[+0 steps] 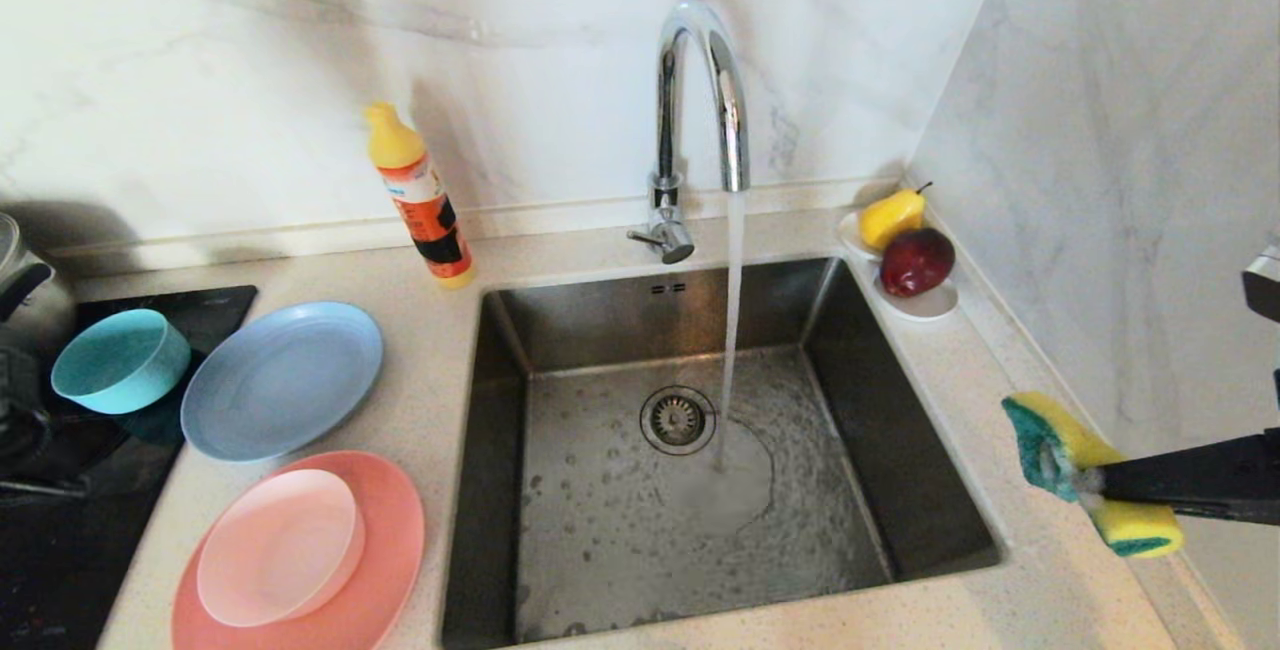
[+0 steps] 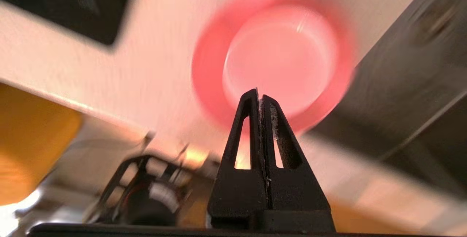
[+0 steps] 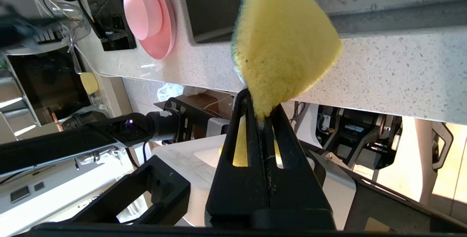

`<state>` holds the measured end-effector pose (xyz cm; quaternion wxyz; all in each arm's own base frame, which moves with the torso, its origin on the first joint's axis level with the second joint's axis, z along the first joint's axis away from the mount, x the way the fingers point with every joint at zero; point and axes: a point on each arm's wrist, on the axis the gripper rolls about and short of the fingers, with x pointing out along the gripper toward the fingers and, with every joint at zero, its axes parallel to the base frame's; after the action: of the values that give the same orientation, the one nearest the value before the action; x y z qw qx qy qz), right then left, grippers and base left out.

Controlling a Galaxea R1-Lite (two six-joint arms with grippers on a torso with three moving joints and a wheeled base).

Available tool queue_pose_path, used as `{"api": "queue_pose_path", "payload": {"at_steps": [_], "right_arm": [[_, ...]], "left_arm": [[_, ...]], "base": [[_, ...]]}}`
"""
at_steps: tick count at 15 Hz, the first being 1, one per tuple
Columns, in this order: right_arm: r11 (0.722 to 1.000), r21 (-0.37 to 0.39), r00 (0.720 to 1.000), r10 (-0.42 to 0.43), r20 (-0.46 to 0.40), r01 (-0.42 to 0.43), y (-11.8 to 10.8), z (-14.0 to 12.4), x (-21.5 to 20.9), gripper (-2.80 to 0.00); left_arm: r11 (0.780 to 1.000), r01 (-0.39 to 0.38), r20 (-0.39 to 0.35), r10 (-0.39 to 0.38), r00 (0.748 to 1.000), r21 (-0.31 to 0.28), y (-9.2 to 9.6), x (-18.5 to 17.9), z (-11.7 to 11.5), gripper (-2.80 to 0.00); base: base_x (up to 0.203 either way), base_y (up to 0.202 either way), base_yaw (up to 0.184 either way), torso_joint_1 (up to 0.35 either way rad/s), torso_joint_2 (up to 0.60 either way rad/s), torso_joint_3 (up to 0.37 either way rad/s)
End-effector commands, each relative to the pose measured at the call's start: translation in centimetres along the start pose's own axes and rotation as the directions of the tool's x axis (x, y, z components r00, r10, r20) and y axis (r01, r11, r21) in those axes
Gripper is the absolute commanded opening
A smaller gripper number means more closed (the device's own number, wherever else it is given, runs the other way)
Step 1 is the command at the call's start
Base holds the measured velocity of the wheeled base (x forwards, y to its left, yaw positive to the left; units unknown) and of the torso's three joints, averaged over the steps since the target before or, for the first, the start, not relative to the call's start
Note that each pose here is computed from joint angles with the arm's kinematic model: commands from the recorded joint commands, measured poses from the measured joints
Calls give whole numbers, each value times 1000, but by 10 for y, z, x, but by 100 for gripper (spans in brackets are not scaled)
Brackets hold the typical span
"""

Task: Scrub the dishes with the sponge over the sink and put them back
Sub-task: Wash the bowl

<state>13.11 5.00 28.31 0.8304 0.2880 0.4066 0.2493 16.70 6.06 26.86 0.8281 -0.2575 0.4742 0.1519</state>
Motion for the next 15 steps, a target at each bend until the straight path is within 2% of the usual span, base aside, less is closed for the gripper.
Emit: {"api": "queue_pose_path", "payload": {"at_steps": [1, 3, 5, 11, 15], "right_arm": [[1000, 2, 1000, 3, -2, -3, 1, 1, 1, -280], [1000, 3, 1000, 2, -4, -2, 0, 1, 1, -280], [1000, 1, 1000, 5, 2, -5, 0, 0, -1, -280], [1000, 15, 1000, -12, 8, 12, -4, -1, -1, -280], [999, 24, 1000, -21, -6, 22, -7, -2, 3, -280]], "left_arm": [[999, -10, -90, 13, 996, 38, 7, 21, -26, 0], [997, -6, -111, 14, 994, 74, 9, 37, -37, 0], [996, -5, -121, 16, 992, 86, 11, 50, -40, 0], [996, -21, -159, 34, 987, 85, 20, 84, -54, 0], [995, -6, -151, 21, 988, 99, 21, 99, -61, 0]], "base": [[0, 0, 0, 0, 0, 0], [0, 0, 0, 0, 0, 0], [0, 0, 0, 0, 0, 0], [0, 0, 0, 0, 0, 0], [0, 0, 0, 0, 0, 0]]}}
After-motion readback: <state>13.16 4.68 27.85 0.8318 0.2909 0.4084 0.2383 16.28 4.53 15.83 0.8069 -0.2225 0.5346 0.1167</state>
